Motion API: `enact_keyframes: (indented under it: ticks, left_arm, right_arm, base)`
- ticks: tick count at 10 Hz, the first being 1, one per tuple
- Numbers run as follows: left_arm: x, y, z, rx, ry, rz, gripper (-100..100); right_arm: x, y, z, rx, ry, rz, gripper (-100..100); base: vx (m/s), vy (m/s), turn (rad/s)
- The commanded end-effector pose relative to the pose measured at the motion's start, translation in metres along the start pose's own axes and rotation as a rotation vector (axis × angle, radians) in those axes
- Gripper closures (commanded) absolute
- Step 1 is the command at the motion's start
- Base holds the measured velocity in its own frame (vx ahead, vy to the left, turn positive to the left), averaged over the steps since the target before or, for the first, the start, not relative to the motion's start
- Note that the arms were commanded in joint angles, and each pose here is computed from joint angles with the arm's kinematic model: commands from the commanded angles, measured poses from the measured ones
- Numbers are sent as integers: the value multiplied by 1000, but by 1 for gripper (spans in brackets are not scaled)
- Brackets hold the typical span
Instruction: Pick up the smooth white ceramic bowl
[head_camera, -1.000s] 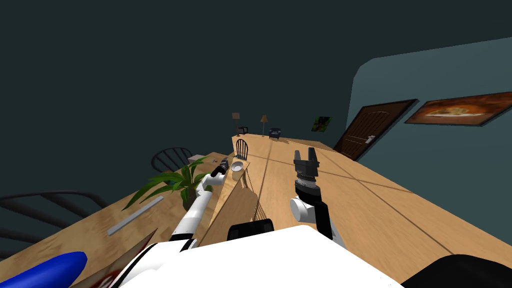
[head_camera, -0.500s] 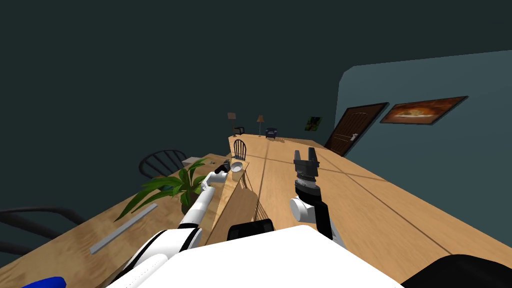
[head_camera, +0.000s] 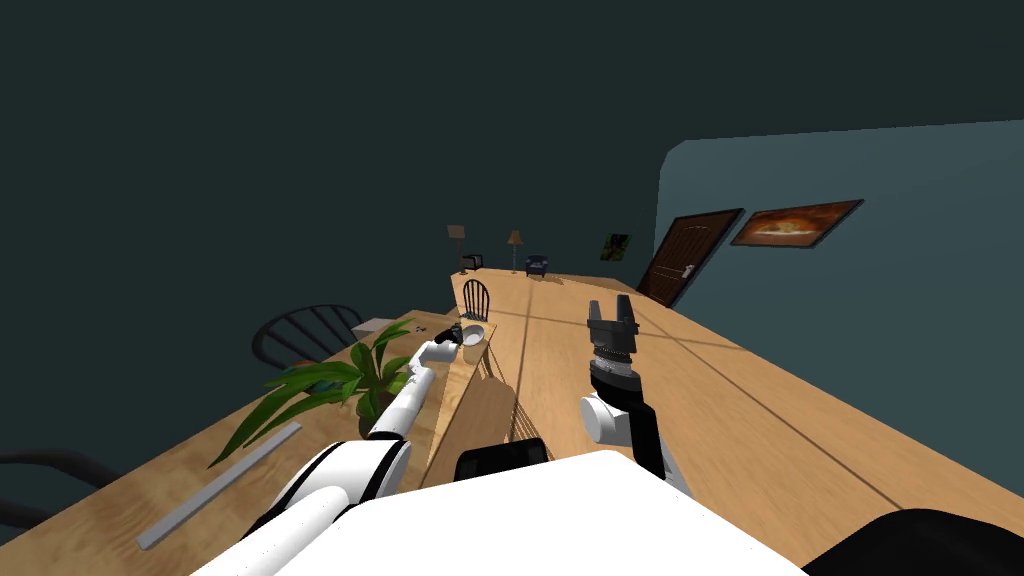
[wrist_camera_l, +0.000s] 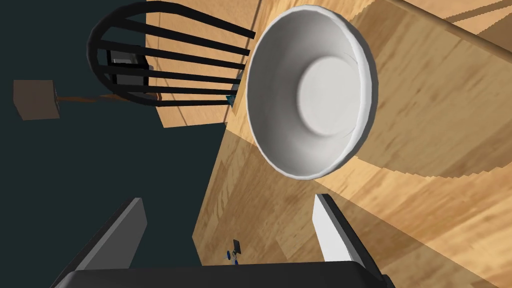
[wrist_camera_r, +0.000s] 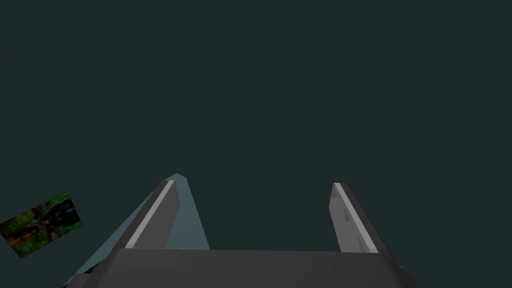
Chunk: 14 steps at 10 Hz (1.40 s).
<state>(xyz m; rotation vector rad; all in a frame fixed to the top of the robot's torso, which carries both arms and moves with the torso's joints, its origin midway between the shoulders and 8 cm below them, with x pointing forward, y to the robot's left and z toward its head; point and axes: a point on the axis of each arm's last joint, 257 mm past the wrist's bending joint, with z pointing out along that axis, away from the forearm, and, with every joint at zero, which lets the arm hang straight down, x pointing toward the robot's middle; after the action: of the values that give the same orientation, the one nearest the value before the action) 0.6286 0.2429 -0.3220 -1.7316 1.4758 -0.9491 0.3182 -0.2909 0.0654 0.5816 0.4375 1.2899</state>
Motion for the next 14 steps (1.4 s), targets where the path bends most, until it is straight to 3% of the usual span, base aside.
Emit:
enact_keyframes:
  ticks: [1, 8, 10, 12, 14]
  left_arm:
    - [-2, 6, 3, -18, -5, -1, -100]
    - [9, 53, 16, -211, -26, -15, -100]
    - [8, 58, 17, -222, -30, -15, -100]
    - [14, 74, 17, -292, -36, -19, -100]
    - [11, 83, 17, -310, -43, -19, -100]
  right_arm:
    - [0, 0, 0, 0, 0, 0, 0]
    - [0, 0, 0, 0, 0, 0, 0]
    - [0, 0, 0, 0, 0, 0, 0]
    - [0, 0, 0, 0, 0, 0, 0]
    - [0, 0, 0, 0, 0, 0, 0]
  base:
    - [-1, 41, 2]
    - [18, 79, -139]
    - [10, 48, -42]
    - [33, 76, -213]
    - [15, 68, -22]
